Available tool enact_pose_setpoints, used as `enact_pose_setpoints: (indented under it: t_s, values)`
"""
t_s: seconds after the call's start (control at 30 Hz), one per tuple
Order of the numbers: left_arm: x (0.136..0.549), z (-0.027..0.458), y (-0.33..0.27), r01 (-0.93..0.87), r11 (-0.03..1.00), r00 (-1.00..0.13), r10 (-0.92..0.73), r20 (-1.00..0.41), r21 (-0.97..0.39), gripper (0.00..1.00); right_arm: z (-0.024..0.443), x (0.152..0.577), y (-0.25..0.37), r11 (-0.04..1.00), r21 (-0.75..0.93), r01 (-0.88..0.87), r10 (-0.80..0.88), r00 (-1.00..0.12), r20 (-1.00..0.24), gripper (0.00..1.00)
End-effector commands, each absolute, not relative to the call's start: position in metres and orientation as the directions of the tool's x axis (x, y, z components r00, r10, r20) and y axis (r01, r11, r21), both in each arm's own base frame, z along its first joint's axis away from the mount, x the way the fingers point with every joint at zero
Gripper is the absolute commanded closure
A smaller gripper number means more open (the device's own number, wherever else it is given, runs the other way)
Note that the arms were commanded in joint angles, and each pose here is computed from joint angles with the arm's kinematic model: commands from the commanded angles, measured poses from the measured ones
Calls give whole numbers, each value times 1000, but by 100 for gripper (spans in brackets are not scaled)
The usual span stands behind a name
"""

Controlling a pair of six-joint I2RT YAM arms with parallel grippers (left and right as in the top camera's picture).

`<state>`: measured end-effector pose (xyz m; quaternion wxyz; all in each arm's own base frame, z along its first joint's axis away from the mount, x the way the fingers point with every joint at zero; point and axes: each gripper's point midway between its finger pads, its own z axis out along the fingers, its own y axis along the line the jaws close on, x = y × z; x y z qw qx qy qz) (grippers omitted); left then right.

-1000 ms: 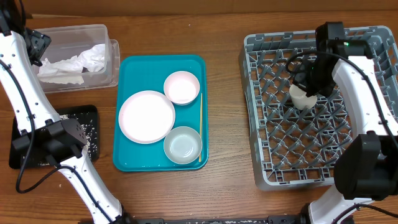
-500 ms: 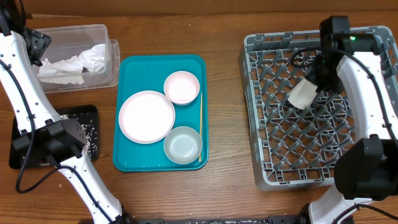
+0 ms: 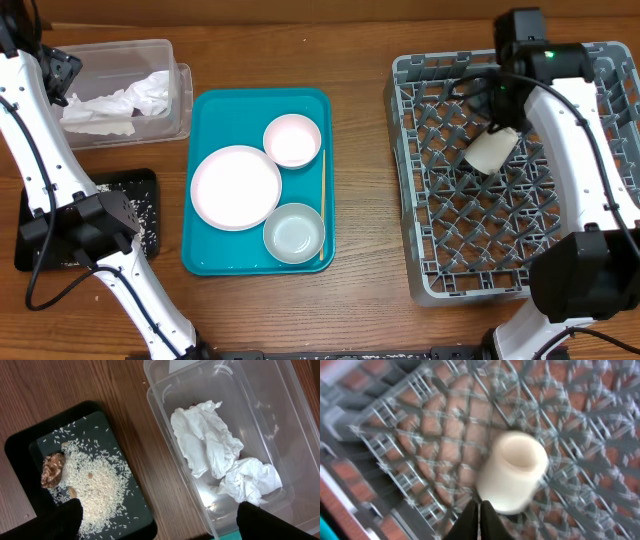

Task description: Sort waste into correct bins and load items into the dishwasher

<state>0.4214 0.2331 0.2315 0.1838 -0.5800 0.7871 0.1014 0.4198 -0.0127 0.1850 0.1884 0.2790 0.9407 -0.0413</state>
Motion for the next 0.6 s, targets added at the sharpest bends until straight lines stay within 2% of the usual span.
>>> enact_pose_setpoints:
  t_s: [0.0,0.2,0.37,0.57]
  values:
    - [418,248,234,-954,290,-228,-869,-440,-80,0,193,428,-43,800,2,600,536,-714,-451,94]
    - [418,248,234,-954,290,-228,-869,-440,-80,0,165,434,-72,760,8,649,600,-697,-393,96]
    - [418,248,234,-954,290,-228,-869,-440,-80,0,138,432,-58,804,38,594,580,-767,-276,96]
    - [418,248,234,-954,290,-228,-869,-440,-80,0,135,423,-48,817,26,576,565,-791,-234,96]
